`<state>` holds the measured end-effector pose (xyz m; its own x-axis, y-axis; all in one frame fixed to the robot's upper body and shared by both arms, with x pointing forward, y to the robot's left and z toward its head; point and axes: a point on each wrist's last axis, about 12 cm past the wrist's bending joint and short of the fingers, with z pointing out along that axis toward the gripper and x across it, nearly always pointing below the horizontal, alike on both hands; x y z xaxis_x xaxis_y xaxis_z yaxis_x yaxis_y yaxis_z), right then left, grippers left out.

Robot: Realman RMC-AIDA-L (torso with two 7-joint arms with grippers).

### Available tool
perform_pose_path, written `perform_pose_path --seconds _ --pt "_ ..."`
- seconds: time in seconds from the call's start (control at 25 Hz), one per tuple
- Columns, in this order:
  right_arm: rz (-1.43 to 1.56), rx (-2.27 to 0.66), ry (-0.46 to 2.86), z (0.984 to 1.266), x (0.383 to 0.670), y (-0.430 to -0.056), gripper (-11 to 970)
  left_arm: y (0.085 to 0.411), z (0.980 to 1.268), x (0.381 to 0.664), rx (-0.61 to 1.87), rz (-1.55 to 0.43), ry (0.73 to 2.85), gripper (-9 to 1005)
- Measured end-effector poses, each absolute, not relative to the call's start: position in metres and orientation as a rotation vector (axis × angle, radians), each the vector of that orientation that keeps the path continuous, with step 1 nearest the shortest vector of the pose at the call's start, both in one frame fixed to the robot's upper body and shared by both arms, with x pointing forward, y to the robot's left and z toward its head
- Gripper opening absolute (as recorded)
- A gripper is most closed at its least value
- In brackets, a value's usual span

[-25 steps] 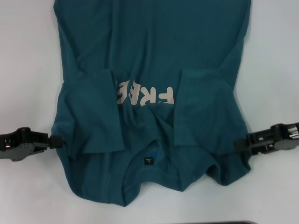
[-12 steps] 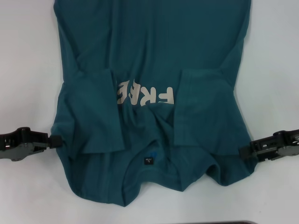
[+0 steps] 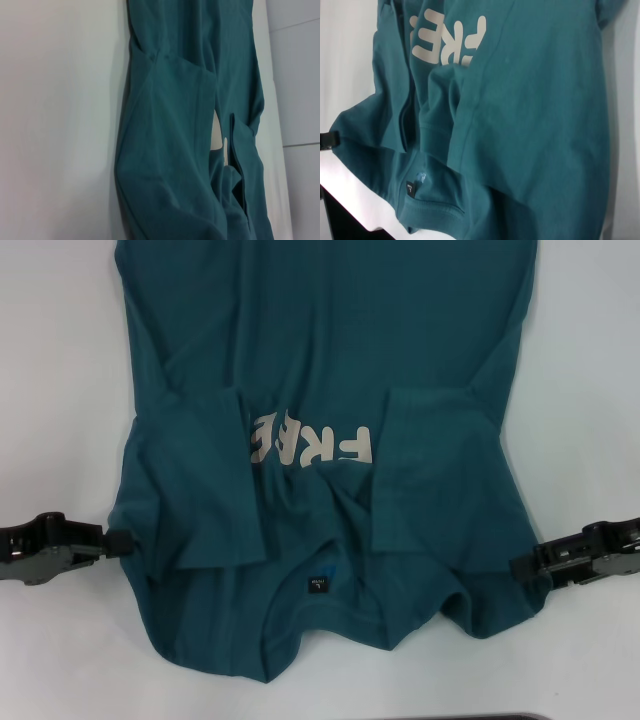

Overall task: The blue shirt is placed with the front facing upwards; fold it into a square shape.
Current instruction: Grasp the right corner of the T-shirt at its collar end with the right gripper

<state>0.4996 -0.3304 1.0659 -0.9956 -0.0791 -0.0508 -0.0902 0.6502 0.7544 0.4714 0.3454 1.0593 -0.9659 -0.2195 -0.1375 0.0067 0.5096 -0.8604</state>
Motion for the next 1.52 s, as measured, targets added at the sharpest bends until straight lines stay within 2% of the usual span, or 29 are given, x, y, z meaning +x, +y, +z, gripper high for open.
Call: perform_pose_path --seconds 0.72,1.2,1.52 --pt "1.416 -0.216 2.747 1.071 0.506 -0.309 838 0.346 1.059 0.471 -0.183 -1.438 2.524 16" --pt "1.293 -0.157 2.845 1.066 0.503 -0.326 833 0.346 1.059 0.471 -0.181 -1.437 2.523 15" --pt "1.307 -0.187 2.837 1.064 0.508 -0.313 830 0.345 1.059 0.472 -0.181 -1.438 2.523 16"
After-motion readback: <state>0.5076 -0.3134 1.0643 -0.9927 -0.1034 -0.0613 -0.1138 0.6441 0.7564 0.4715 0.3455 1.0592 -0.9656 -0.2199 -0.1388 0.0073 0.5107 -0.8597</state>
